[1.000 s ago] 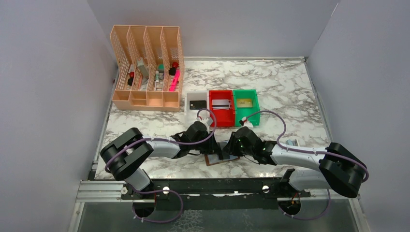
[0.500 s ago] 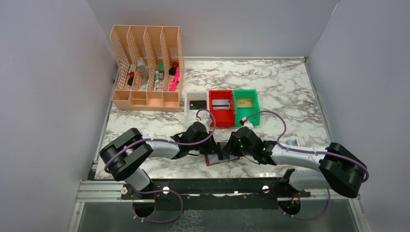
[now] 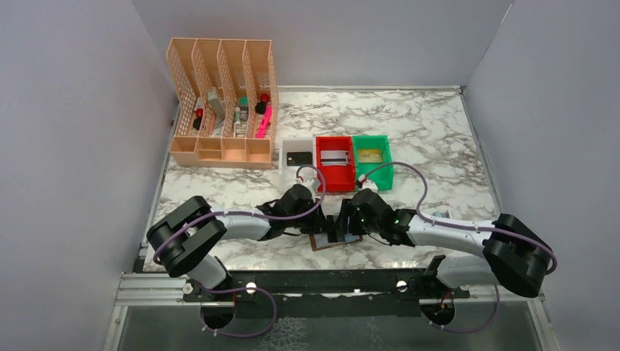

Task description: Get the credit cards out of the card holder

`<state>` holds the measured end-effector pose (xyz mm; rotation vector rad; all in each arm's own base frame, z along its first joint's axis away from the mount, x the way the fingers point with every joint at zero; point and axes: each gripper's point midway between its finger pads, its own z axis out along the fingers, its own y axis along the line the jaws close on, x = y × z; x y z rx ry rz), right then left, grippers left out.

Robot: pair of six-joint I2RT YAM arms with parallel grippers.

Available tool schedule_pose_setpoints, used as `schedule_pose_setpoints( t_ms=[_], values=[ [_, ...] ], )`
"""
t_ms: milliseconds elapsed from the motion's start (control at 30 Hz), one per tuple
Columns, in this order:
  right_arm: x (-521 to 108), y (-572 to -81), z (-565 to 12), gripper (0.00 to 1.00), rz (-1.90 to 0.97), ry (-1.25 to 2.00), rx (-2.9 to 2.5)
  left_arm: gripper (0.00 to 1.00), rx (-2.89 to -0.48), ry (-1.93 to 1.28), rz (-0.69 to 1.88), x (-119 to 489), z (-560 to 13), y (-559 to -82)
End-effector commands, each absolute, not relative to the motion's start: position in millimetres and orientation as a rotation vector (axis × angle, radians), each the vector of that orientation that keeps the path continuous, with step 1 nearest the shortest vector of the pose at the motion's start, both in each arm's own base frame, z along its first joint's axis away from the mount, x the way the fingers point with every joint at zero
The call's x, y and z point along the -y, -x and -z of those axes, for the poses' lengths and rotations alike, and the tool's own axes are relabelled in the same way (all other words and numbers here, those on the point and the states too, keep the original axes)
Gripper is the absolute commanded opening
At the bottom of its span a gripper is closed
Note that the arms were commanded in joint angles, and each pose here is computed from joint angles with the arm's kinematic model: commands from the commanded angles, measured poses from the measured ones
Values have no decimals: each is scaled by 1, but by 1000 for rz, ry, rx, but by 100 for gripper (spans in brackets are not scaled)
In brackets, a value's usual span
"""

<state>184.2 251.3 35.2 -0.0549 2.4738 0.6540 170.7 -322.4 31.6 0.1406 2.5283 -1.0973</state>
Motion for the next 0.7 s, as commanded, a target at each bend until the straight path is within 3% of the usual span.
schedule_pose_setpoints(
  t_ms=[0, 467, 667],
  values=[
    [-237, -179, -19, 59, -510, 154, -2553, 1, -2557, -166, 981, 309, -23, -171],
    [-222, -190, -12, 53, -276, 220, -2583, 0, -2538, -181, 937, 302, -30, -174],
    [-227, -191, -19, 52, -340, 185, -2554, 0, -2527, -192, 884, 297, -36, -178]
  ],
)
